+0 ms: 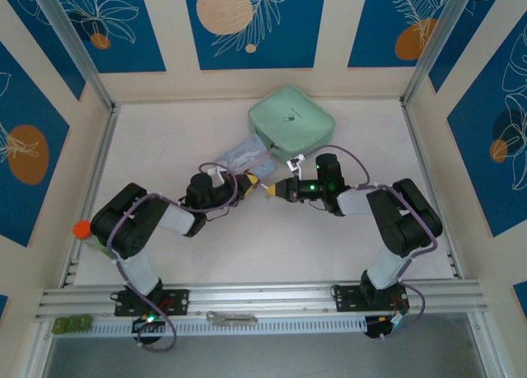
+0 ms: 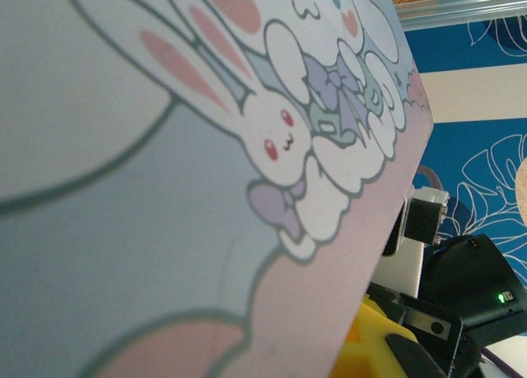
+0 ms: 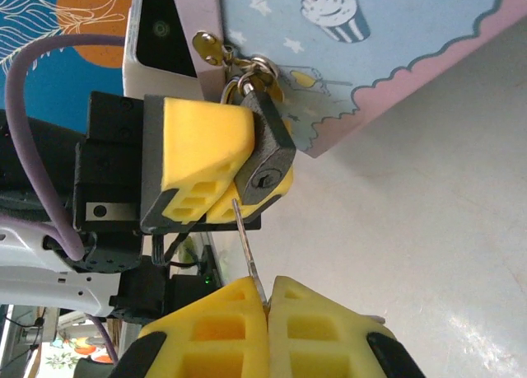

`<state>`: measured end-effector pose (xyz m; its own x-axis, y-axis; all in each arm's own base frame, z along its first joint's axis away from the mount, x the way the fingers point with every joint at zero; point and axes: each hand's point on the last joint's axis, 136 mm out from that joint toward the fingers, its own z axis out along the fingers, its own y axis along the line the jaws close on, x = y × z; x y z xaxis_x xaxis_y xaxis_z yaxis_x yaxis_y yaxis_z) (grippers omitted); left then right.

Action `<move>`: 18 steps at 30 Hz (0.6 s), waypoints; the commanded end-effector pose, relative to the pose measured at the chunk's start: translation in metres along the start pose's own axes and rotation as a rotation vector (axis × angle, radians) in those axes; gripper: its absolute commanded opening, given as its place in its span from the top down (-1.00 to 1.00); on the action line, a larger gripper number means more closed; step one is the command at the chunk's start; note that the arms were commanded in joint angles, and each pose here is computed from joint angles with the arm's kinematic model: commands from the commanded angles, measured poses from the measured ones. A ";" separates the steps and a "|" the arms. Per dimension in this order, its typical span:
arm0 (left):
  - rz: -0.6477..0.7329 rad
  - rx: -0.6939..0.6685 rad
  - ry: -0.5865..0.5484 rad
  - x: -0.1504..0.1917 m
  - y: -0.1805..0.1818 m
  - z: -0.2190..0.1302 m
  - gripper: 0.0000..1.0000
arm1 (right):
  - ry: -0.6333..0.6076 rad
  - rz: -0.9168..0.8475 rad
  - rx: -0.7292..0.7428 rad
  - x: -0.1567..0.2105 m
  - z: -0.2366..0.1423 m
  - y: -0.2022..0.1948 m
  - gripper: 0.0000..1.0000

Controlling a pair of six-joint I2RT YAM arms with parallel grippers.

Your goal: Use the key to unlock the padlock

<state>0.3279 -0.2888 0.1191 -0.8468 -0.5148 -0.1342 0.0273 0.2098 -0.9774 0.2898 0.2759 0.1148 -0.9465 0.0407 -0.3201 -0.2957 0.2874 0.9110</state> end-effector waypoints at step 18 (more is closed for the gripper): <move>0.067 0.073 0.019 0.008 -0.033 -0.001 1.00 | 0.023 -0.023 -0.007 0.001 0.009 0.003 1.00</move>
<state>0.3231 -0.2918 0.1255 -0.8527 -0.5042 -0.1365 0.0327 0.2092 -0.9773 0.2847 0.2797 0.1088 -0.9500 0.0186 -0.3117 -0.2928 0.2934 0.9100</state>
